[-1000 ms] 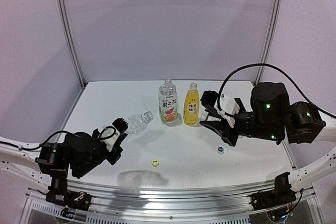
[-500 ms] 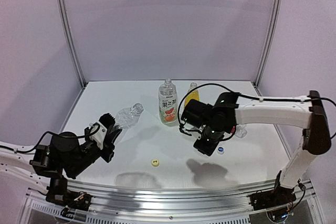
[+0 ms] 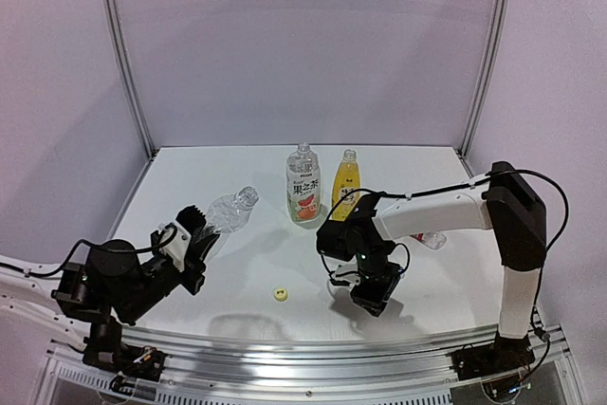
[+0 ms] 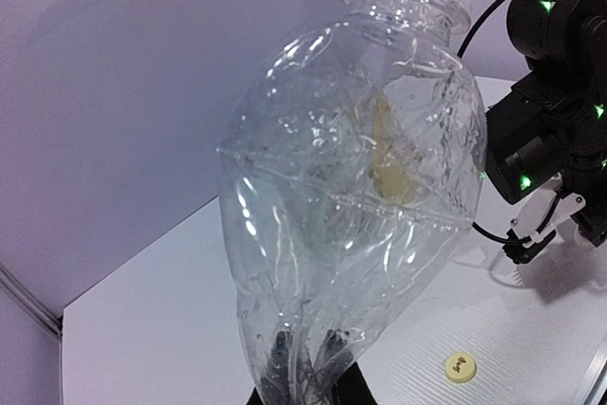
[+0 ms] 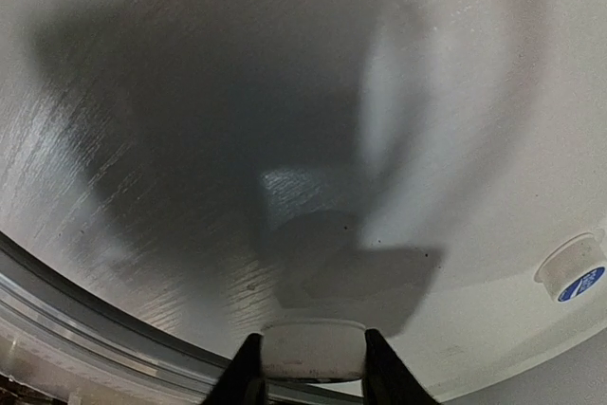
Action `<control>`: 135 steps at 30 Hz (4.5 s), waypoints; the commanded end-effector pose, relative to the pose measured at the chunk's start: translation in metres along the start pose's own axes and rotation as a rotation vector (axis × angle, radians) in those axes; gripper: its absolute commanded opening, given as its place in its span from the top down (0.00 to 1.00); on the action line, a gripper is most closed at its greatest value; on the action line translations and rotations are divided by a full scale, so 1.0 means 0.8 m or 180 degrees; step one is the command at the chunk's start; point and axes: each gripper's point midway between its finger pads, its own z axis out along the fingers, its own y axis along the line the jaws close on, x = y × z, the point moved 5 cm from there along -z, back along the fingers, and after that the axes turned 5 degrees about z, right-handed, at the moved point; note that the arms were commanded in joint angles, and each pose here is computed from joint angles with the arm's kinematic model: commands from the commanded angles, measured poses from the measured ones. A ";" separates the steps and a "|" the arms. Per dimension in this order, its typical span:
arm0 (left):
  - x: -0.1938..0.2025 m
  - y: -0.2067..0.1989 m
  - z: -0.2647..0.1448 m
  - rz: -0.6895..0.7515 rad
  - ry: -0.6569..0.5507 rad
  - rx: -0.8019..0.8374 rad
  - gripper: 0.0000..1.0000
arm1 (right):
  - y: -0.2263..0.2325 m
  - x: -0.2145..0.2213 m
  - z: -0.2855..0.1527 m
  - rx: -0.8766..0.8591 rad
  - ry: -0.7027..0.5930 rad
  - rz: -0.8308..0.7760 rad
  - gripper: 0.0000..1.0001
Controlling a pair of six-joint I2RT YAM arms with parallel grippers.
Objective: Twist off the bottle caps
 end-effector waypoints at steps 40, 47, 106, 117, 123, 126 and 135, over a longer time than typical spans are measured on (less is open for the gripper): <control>0.014 -0.061 0.039 -0.1106 -0.0258 0.1282 1.00 | 0.047 0.033 -0.282 -0.2989 -0.4985 -0.1074 0.10; 0.013 -0.088 0.049 -0.1137 -0.0150 0.1641 1.00 | 0.045 0.026 -0.288 -0.2890 -0.5084 -0.0918 0.05; 0.028 0.005 0.022 -0.1147 0.0106 0.0398 0.07 | 0.006 -0.078 -0.326 -0.0934 -0.3790 0.0242 1.00; 0.019 0.024 0.006 -0.1274 -0.0092 0.0340 0.07 | -0.008 -0.126 -0.314 -0.0563 -0.3378 0.0490 1.00; 0.019 0.018 0.010 -0.1259 -0.0060 0.0412 0.07 | -0.022 -0.145 -0.301 -0.0625 -0.3317 0.0550 1.00; 0.020 0.016 0.011 -0.1242 -0.0045 0.0419 0.08 | -0.030 -0.154 -0.292 -0.0661 -0.3300 0.0581 1.00; 0.019 0.014 0.011 -0.1243 -0.0052 0.0453 0.07 | -0.047 -0.165 -0.277 -0.0718 -0.3407 0.0654 0.99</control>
